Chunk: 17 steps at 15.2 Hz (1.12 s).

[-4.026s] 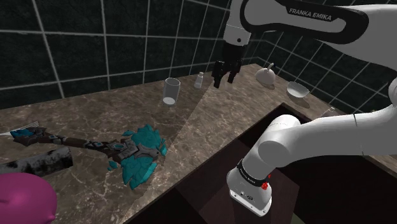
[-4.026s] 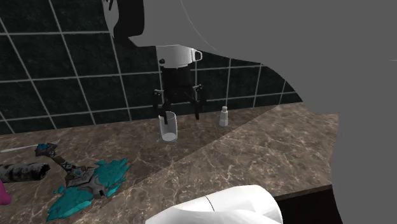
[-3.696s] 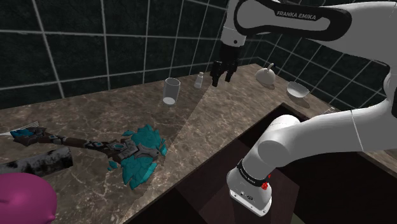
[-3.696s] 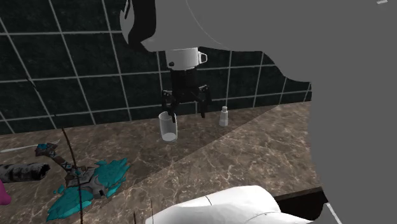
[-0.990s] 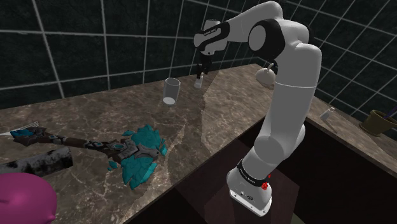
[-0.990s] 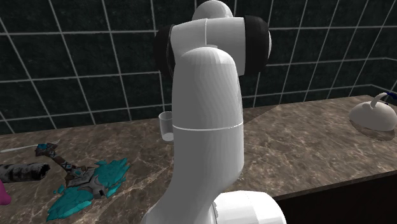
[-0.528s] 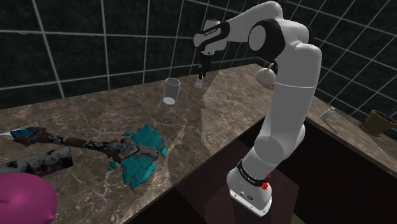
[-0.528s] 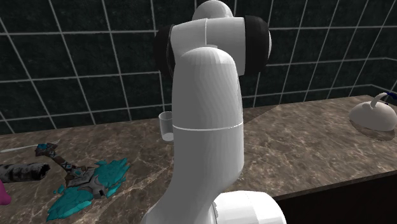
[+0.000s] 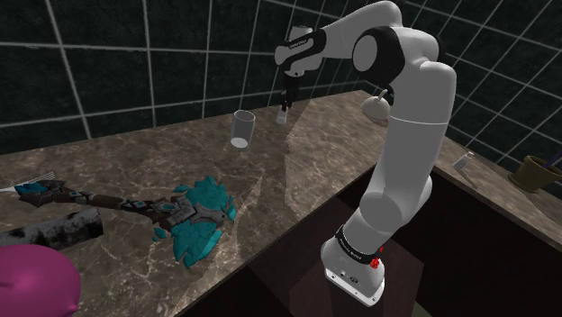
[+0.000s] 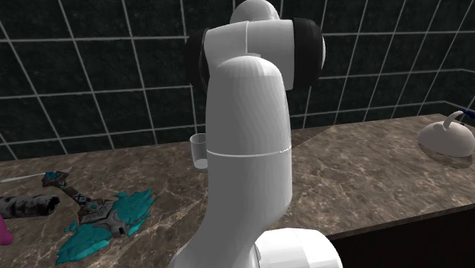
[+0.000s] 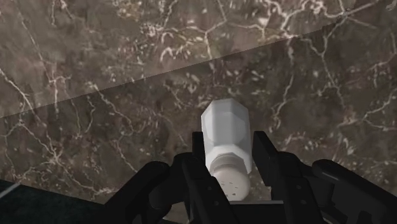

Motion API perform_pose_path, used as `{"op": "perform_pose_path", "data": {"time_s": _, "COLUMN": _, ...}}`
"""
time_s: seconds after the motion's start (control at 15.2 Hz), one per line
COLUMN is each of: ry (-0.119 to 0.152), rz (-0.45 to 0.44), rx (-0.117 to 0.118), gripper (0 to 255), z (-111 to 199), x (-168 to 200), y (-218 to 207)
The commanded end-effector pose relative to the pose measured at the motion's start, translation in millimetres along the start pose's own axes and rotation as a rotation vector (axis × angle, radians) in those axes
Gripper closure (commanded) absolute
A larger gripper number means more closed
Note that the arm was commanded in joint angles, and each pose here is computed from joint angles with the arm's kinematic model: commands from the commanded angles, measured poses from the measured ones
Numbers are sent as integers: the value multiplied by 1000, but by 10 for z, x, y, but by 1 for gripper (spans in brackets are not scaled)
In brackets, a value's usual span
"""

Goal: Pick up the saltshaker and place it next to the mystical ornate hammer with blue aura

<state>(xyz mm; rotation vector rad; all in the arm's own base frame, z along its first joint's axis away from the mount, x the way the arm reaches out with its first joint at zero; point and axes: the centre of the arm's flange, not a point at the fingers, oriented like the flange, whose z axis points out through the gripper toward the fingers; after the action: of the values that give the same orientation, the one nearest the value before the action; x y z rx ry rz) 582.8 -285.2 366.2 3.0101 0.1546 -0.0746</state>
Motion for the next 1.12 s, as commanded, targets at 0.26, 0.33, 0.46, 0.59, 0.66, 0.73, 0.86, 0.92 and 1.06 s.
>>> {"op": "perform_pose_path", "data": {"time_s": 0.26, "ry": 0, "rz": 0, "rx": 0, "gripper": 255, "z": -308, "x": -15, "y": 36}}
{"op": "perform_pose_path", "data": {"time_s": 0.33, "ry": 0, "rz": 0, "rx": 0, "gripper": 255, "z": -360, "x": -18, "y": 42}}
{"op": "perform_pose_path", "data": {"time_s": 0.46, "ry": 0, "rz": 0, "rx": 0, "gripper": 255, "z": -465, "x": -24, "y": 55}}
{"op": "perform_pose_path", "data": {"time_s": 0.59, "ry": 0, "rz": 0, "rx": 0, "gripper": 255, "z": -570, "x": -30, "y": 68}}
{"op": "perform_pose_path", "data": {"time_s": 0.66, "ry": 0, "rz": 0, "rx": 0, "gripper": 255, "z": -622, "x": -33, "y": 75}}
{"op": "perform_pose_path", "data": {"time_s": 0.73, "ry": 0, "rz": 0, "rx": 0, "gripper": 255, "z": -674, "x": -36, "y": 81}}
{"op": "perform_pose_path", "data": {"time_s": 0.86, "ry": 0, "rz": 0, "rx": 0, "gripper": 255, "z": -779, "x": -41, "y": 95}}
{"op": "perform_pose_path", "data": {"time_s": 0.92, "ry": 0, "rz": 0, "rx": 0, "gripper": 255, "z": -831, "x": -44, "y": 101}}
{"op": "perform_pose_path", "data": {"time_s": 1.06, "ry": 0, "rz": 0, "rx": 0, "gripper": 255, "z": -936, "x": -50, "y": 114}}
